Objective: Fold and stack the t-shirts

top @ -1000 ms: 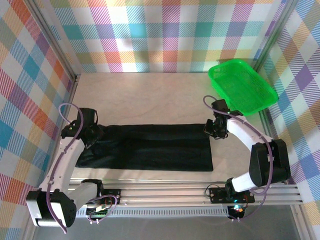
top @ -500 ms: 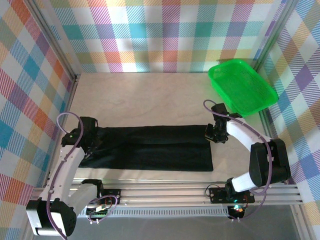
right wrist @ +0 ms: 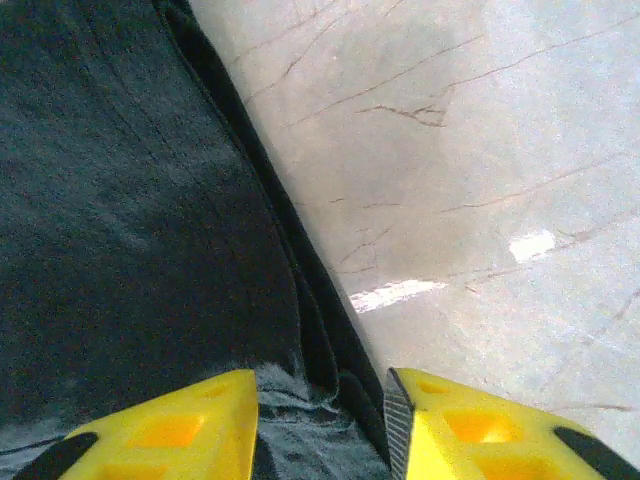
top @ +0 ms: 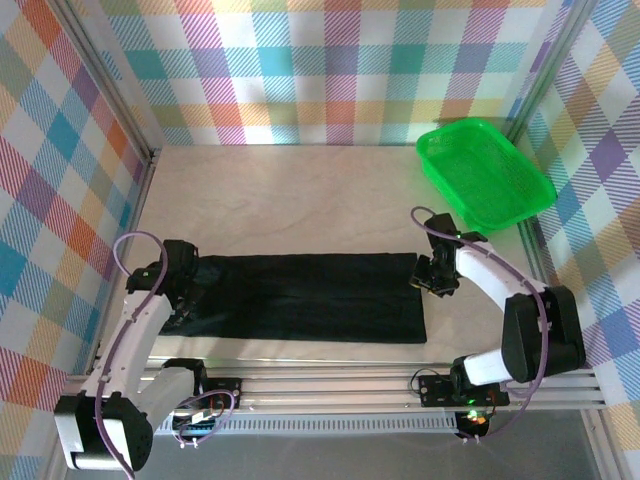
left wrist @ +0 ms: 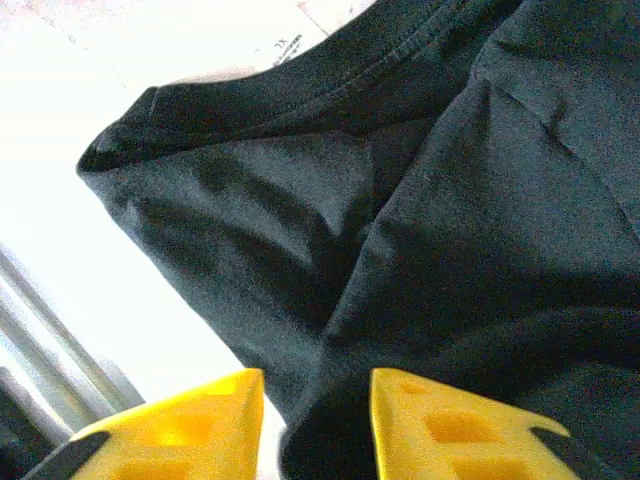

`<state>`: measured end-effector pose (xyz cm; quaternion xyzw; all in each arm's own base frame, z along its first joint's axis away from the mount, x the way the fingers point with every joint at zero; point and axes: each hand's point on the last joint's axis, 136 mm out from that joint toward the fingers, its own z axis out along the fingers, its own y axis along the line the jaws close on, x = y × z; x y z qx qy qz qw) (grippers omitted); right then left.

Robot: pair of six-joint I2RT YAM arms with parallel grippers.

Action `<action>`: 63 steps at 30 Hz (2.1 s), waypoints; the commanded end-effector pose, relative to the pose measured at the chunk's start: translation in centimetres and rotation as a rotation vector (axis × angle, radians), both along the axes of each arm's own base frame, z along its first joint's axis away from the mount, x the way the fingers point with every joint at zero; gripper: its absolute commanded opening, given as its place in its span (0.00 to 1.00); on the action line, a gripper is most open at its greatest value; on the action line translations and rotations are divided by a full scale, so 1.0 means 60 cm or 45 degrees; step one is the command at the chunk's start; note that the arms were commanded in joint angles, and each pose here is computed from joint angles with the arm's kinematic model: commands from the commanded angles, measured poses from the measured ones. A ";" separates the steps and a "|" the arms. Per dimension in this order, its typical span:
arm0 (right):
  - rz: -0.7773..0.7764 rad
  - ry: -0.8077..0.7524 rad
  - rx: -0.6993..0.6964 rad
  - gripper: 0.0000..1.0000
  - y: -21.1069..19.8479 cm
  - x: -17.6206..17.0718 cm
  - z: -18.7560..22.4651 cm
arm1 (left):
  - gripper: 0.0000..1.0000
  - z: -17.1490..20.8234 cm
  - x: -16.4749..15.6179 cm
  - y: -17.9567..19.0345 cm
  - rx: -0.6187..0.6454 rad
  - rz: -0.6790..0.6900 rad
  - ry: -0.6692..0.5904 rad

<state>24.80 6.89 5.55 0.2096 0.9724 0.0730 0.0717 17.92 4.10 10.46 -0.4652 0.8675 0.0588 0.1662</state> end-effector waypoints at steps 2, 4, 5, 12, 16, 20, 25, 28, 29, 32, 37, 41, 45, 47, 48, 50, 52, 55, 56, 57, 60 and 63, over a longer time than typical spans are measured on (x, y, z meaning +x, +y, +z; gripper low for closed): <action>-0.031 -0.155 0.016 0.46 0.000 0.021 0.057 | 0.43 0.065 0.024 0.015 0.041 0.070 -0.106; -0.016 -0.177 0.055 0.42 0.012 0.036 0.067 | 0.41 0.085 0.052 0.015 0.045 0.065 -0.159; -0.002 -0.183 0.083 0.39 0.022 0.045 0.068 | 0.40 0.091 0.069 0.014 0.045 0.057 -0.174; 0.101 -0.064 0.208 0.21 0.103 0.081 0.021 | 0.24 0.016 0.209 -0.032 -0.198 -0.032 -0.128; 0.055 0.062 0.179 0.20 0.103 0.087 -0.027 | 0.21 -0.055 0.233 -0.023 -0.263 0.005 0.050; 0.034 0.206 0.092 0.21 0.089 0.100 -0.065 | 0.18 -0.114 0.224 0.021 -0.235 0.073 0.250; -0.024 0.332 0.080 0.23 0.065 0.137 -0.096 | 0.18 -0.169 0.248 0.051 -0.326 0.113 0.322; -0.013 0.345 0.098 0.23 0.065 0.186 -0.100 | 0.19 -0.178 0.307 0.040 -0.413 0.060 0.261; -0.016 0.335 0.111 0.23 0.064 0.209 -0.098 | 0.19 -0.176 0.334 0.037 -0.444 0.048 0.212; -0.019 0.308 0.141 0.24 0.059 0.282 -0.093 | 0.20 -0.162 0.403 0.041 -0.448 0.020 0.128; 0.107 0.129 0.174 0.31 0.076 0.389 -0.051 | 0.33 -0.103 0.455 0.050 -0.333 -0.028 0.024; 0.183 0.002 0.156 0.40 0.093 0.398 0.002 | 0.49 -0.046 0.456 -0.015 -0.337 -0.182 -0.090; 0.193 -0.044 0.165 0.42 0.105 0.362 0.031 | 0.52 -0.038 0.439 -0.079 -0.323 -0.337 -0.066; 0.180 -0.055 0.199 0.43 0.109 0.341 0.039 | 0.51 -0.047 0.435 -0.105 -0.308 -0.423 -0.040; 0.178 -0.056 0.209 0.43 0.110 0.332 0.042 | 0.50 -0.055 0.432 -0.114 -0.305 -0.448 -0.015; 0.181 -0.057 0.233 0.43 0.113 0.314 0.044 | 0.47 -0.071 0.428 -0.128 -0.295 -0.501 0.016; 0.188 -0.050 0.247 0.43 0.115 0.300 0.047 | 0.44 -0.082 0.422 -0.131 -0.265 -0.530 0.049; 0.196 -0.063 0.248 0.43 0.113 0.287 0.056 | 0.40 -0.088 0.413 -0.129 -0.238 -0.544 0.087; 0.198 -0.067 0.246 0.43 0.113 0.284 0.059 | 0.34 -0.086 0.411 -0.130 -0.234 -0.548 0.086; 0.200 -0.071 0.246 0.43 0.113 0.283 0.062 | 0.29 -0.084 0.410 -0.133 -0.238 -0.551 0.080; 0.198 -0.083 0.243 0.43 0.110 0.280 0.069 | 0.15 -0.066 0.403 -0.147 -0.251 -0.574 0.055; 0.189 -0.090 0.237 0.43 0.108 0.278 0.072 | 0.13 -0.057 0.384 -0.162 -0.253 -0.602 0.083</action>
